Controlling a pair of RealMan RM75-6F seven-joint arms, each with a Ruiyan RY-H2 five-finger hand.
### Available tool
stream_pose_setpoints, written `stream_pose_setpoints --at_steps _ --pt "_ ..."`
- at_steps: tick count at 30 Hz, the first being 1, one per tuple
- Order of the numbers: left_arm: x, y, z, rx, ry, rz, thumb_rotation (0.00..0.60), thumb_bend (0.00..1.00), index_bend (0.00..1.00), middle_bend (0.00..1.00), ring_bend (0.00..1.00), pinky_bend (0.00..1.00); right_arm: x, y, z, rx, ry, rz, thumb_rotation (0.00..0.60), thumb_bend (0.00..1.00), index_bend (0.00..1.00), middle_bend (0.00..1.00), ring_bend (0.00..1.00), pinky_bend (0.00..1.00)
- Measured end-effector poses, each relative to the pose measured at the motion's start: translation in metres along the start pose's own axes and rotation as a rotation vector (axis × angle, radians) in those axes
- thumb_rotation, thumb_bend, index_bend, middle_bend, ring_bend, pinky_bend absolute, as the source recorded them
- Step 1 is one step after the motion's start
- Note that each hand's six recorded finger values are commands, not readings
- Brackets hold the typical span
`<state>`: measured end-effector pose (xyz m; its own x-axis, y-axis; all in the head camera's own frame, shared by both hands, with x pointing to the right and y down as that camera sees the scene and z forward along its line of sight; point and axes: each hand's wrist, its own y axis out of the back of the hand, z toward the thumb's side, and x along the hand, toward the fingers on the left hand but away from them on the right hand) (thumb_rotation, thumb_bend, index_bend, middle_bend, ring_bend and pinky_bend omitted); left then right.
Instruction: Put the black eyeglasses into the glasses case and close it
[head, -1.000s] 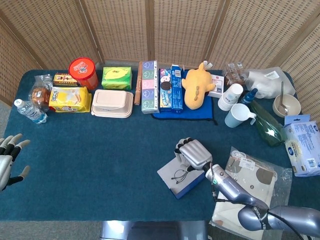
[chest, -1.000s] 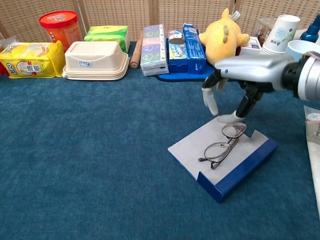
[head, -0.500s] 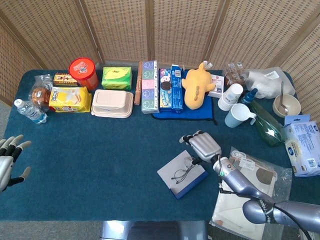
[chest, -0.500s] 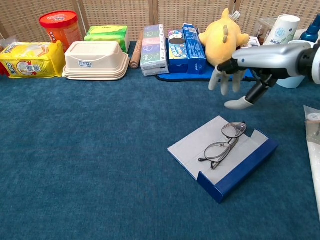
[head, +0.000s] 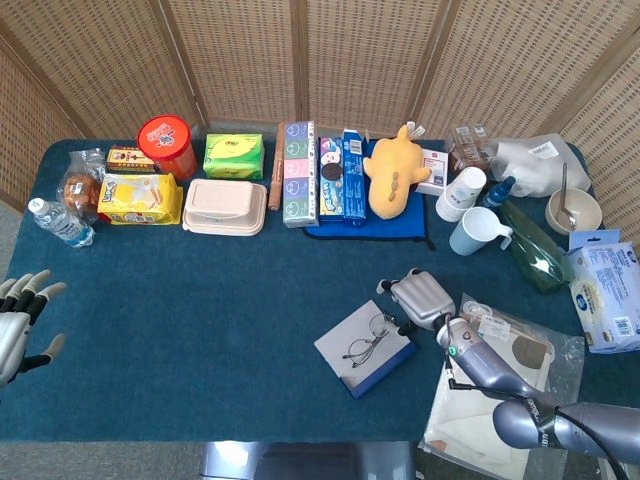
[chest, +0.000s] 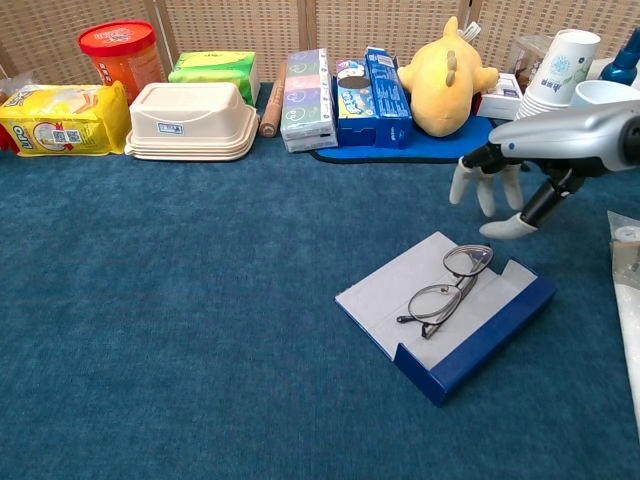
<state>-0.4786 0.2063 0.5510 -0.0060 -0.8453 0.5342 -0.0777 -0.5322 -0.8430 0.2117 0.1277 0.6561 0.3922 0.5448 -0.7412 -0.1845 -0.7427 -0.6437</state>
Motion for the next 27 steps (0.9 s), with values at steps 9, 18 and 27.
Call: stream_pose_setpoints --at_steps 9,18,27 --pt "0.001 -0.001 0.003 -0.004 -0.01 0.0 0.6 0.32 0.16 0.06 0.0 0.0 0.001 -0.007 0.001 0.012 -0.008 0.052 0.37 0.34 0.26 0.43 0.47 0.26" --pt "-0.002 0.0 0.003 -0.005 -0.006 0.003 0.6 0.32 0.16 0.06 0.0 0.0 -0.001 -0.012 -0.001 0.038 -0.022 0.101 0.369 0.34 0.26 0.43 0.47 0.26" --pt "-0.002 0.0 0.004 0.002 -0.011 0.007 0.6 0.32 0.16 0.06 0.0 0.0 -0.003 -0.019 0.01 0.064 -0.004 0.153 0.363 0.34 0.27 0.43 0.47 0.26"
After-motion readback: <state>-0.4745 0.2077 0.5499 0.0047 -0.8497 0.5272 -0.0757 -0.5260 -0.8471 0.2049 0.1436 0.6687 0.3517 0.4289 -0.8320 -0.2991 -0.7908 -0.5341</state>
